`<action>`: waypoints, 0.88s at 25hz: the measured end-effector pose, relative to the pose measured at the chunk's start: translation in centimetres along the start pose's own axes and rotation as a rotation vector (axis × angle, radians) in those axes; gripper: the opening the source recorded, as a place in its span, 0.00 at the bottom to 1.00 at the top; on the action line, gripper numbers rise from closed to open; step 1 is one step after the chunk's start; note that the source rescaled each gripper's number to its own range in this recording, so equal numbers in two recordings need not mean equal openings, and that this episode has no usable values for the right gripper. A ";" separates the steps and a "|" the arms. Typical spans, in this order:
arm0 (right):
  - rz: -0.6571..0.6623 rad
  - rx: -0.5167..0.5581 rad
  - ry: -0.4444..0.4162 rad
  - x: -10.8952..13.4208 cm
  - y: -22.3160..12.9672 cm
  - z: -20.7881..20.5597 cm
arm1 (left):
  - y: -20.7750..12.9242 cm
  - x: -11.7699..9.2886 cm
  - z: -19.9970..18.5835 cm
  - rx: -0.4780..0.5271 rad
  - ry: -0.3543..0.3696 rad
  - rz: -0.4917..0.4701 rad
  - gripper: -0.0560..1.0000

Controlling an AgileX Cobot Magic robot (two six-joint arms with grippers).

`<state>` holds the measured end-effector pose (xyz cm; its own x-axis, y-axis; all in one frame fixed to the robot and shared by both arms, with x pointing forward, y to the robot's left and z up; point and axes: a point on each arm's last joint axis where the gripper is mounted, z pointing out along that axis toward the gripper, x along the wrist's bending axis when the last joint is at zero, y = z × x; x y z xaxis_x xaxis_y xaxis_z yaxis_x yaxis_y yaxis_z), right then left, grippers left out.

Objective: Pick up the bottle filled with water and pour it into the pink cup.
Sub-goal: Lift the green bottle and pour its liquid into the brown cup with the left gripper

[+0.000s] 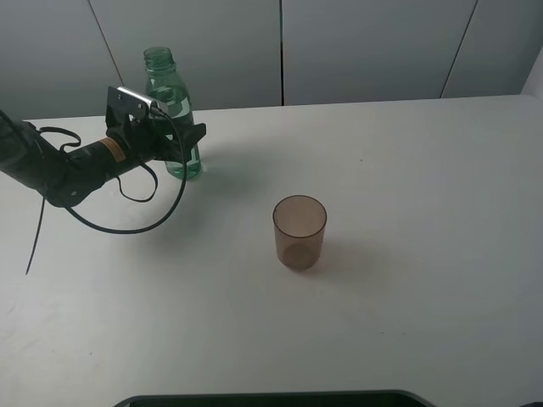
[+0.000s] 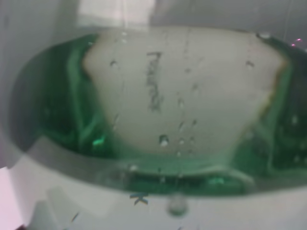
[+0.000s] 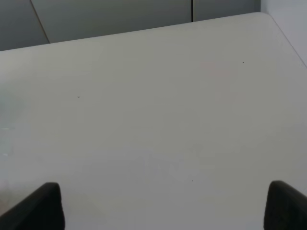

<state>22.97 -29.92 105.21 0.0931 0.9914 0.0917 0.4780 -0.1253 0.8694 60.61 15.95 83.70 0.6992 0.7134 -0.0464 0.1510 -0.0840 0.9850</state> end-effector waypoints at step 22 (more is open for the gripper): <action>0.000 0.000 0.000 0.0 0.0 0.0 | 6.9 -1.2 -0.4 -0.066 -0.146 0.226 0.06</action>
<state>22.97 -29.92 105.21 0.0931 0.9914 0.0917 0.4780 -0.1253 0.8694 60.54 14.75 90.58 0.8042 0.5734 0.1566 -0.0627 -0.1801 0.9816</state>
